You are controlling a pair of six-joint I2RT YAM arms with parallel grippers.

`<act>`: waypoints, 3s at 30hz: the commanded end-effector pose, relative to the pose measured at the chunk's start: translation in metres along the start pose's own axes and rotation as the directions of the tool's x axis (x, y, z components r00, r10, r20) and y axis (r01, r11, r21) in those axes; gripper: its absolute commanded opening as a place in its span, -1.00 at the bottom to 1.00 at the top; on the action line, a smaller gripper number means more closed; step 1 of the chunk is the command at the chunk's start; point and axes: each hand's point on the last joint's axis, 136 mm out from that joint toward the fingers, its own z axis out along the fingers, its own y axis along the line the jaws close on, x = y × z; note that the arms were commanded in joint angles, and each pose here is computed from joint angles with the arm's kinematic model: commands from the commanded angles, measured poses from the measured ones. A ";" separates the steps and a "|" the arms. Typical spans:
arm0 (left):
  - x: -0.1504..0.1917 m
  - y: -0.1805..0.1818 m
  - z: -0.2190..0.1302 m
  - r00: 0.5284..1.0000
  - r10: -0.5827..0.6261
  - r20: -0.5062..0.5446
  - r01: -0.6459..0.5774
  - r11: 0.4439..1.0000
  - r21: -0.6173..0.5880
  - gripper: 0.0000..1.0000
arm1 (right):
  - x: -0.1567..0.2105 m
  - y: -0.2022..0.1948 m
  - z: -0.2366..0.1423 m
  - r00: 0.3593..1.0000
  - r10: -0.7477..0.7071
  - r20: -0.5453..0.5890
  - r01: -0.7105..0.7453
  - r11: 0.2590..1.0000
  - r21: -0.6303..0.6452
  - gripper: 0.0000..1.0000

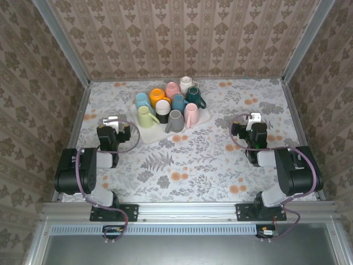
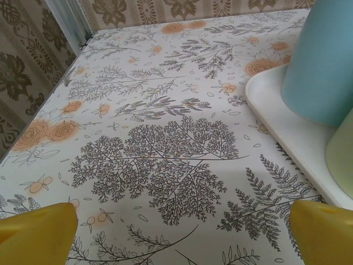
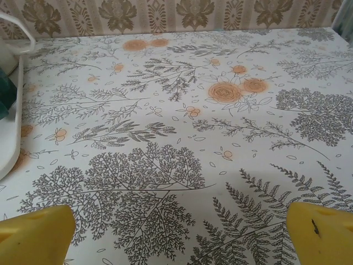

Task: Turn the mug right side up

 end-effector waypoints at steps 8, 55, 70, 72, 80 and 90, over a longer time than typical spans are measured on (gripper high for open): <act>-0.012 -0.003 0.004 1.000 -0.004 0.019 0.003 0.999 0.044 1.00 | -0.007 0.007 0.004 1.000 -0.016 0.007 0.017 0.999 -0.050 1.00; -0.148 -0.122 -0.132 0.919 0.115 0.378 -0.226 0.938 0.264 1.00 | -0.145 0.146 -0.112 0.987 -0.013 0.163 0.071 0.930 -0.360 1.00; -0.134 -0.156 -0.161 0.999 -0.032 -0.044 0.050 0.856 0.514 1.00 | -0.112 0.146 -0.214 0.957 0.178 -0.230 -0.274 0.819 -0.504 1.00; -0.127 -0.173 -0.158 0.998 0.050 -0.045 -0.014 0.817 0.577 1.00 | -0.106 0.156 -0.215 0.951 0.140 -0.277 -0.272 0.804 -0.529 1.00; -0.078 -0.221 -0.118 0.924 0.343 -0.170 -0.139 0.713 0.687 0.80 | -0.087 0.175 -0.220 0.954 0.064 -0.292 -0.242 0.738 -0.630 1.00; -0.056 -0.258 -0.079 0.838 0.448 -0.311 -0.044 0.624 0.780 0.41 | -0.083 0.167 -0.228 0.957 0.003 -0.289 -0.190 0.758 -0.624 0.95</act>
